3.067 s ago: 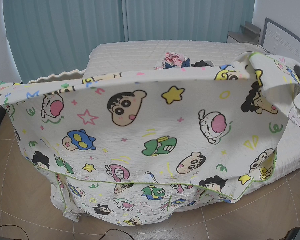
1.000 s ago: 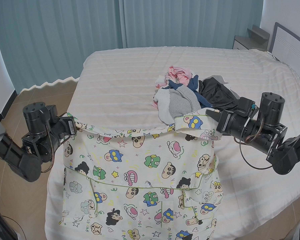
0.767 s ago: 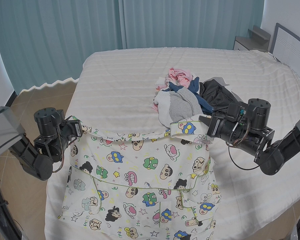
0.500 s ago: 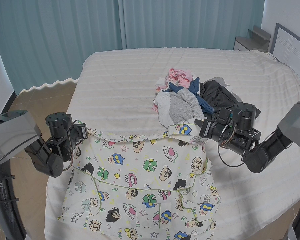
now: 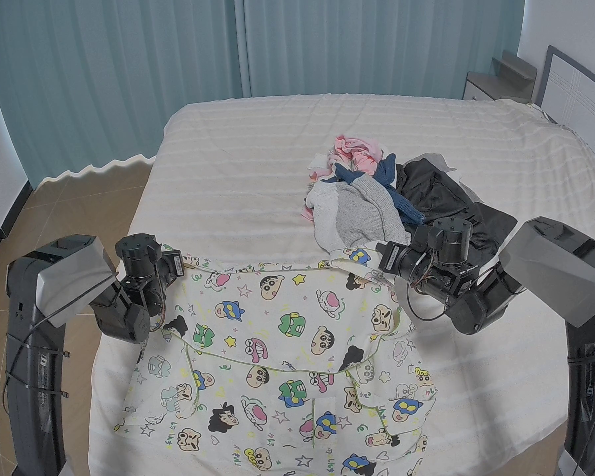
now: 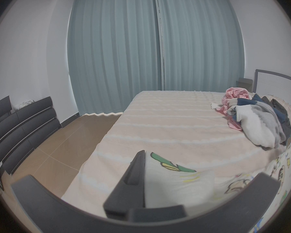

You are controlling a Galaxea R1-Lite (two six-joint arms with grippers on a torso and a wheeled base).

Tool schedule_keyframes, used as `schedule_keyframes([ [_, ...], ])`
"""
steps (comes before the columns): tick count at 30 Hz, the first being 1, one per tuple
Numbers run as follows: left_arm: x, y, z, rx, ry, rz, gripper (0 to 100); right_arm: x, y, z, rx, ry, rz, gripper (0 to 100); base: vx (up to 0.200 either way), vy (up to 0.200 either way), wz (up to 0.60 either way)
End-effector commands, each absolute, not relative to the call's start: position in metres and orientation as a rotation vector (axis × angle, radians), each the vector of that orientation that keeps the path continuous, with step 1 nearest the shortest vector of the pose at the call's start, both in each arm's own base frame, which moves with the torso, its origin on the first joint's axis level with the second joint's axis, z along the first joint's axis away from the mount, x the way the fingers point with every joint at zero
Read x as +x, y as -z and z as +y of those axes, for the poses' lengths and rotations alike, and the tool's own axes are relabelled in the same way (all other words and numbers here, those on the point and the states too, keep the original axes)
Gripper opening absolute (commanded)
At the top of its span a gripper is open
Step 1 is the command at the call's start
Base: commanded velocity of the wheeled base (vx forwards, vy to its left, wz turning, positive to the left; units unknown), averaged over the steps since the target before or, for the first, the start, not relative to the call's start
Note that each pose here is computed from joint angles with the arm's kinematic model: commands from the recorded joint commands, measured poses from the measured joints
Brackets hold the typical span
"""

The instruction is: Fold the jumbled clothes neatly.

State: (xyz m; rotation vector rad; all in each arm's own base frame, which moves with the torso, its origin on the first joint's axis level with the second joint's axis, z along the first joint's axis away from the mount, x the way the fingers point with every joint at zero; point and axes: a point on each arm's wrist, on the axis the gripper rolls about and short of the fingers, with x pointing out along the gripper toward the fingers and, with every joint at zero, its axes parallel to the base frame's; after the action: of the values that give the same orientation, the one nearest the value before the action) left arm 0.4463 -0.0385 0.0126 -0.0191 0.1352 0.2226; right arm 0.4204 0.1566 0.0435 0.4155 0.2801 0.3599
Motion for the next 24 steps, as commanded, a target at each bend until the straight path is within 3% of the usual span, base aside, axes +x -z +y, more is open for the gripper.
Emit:
schedule_keyframes([
  [1, 0.465, 0.025, -0.029, -0.018, -0.248, 0.158, 0, 0.445, -0.007, 0.152, 0.430, -0.314, 0.301, 0, 0.000, 0.000, 0.00],
  [11, 0.480, 0.036, -0.026, -0.025, -0.256, 0.135, 0, 0.465, 0.002, 0.162, 0.436, -0.313, 0.328, 0, 0.000, 0.000, 0.00],
  [12, 0.481, 0.036, -0.025, -0.026, -0.258, 0.133, 0, 0.466, 0.000, 0.162, 0.442, -0.313, 0.326, 100, 0.000, 0.000, 0.00],
  [14, 0.482, 0.041, -0.023, -0.025, -0.264, 0.136, 0, 0.470, -0.005, 0.163, 0.478, -0.312, 0.317, 100, 0.000, 0.000, 0.00],
  [15, 0.483, 0.042, -0.023, -0.026, -0.264, 0.135, 100, 0.472, -0.007, 0.162, 0.496, -0.306, 0.314, 100, 0.000, 0.000, 0.00],
  [24, 0.501, 0.010, -0.009, -0.049, -0.347, 0.002, 100, 0.474, -0.042, 0.142, 0.673, -0.193, 0.283, 100, 0.000, 0.000, 0.00],
])
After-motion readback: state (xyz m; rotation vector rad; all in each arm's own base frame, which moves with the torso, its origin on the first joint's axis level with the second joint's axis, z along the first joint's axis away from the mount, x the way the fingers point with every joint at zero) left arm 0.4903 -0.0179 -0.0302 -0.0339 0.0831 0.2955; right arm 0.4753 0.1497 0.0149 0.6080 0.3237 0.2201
